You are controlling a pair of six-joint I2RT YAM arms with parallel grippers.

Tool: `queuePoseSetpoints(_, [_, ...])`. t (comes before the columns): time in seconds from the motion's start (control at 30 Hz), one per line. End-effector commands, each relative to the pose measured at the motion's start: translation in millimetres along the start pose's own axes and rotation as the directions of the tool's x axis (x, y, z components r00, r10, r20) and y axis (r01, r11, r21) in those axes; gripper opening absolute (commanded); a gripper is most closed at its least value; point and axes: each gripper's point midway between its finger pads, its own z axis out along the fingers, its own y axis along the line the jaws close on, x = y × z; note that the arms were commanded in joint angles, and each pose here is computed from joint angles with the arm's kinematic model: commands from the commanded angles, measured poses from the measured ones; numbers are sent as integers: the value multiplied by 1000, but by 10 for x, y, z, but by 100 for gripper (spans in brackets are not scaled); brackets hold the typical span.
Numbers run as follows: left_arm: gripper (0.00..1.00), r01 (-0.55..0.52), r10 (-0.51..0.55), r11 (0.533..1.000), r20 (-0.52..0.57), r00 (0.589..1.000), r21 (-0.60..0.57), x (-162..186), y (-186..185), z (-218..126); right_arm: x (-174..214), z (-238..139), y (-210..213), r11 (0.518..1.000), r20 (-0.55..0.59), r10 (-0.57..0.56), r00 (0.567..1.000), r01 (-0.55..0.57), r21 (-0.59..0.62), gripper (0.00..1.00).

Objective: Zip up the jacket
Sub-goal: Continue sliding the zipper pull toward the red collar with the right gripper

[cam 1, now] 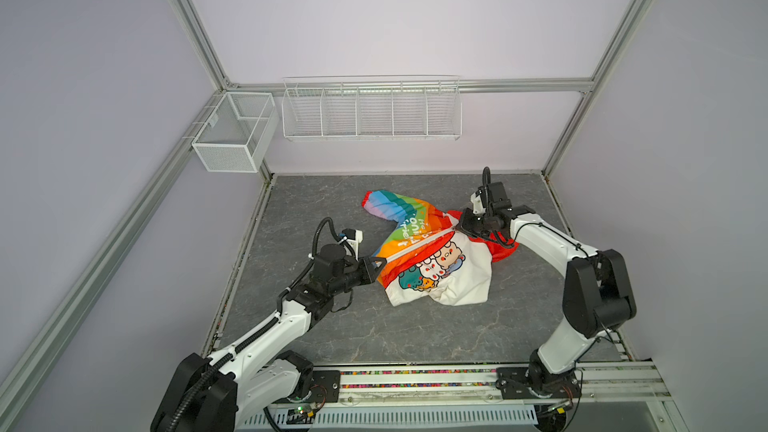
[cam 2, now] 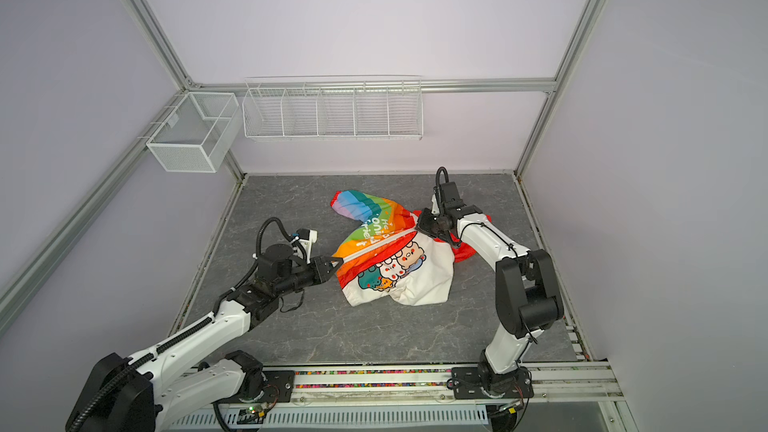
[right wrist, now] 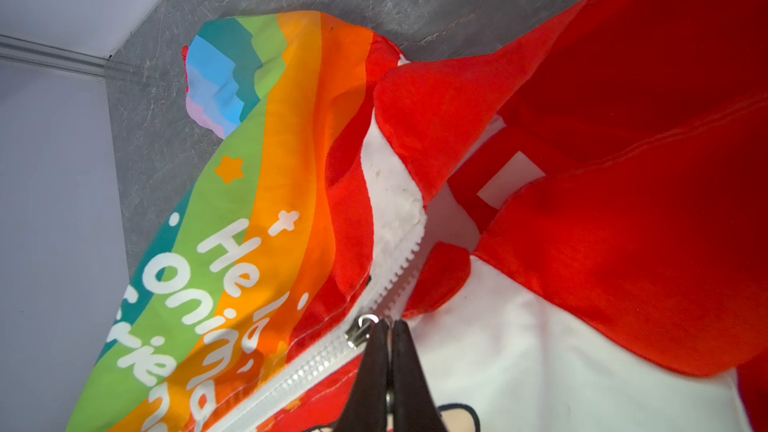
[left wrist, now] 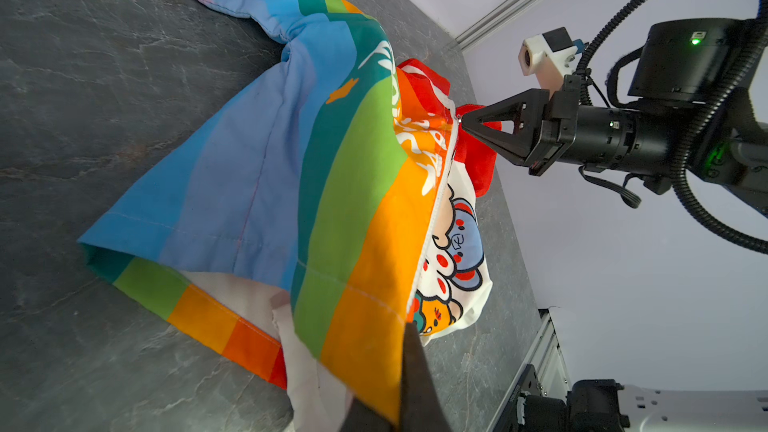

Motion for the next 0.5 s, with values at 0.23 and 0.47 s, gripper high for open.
queuePoseSetpoints(0.23, [0, -5, 5, 1000, 10, 1000, -26, 18, 85, -36, -119, 4, -148, 999, 16, 8, 1000, -9, 31, 7])
queuePoseSetpoints(0.47, [0, -5, 5, 1000, 8, 1000, -29, 31, 96, -37, -135, 18, -193, 999, 15, 15, 1000, -16, 37, 7])
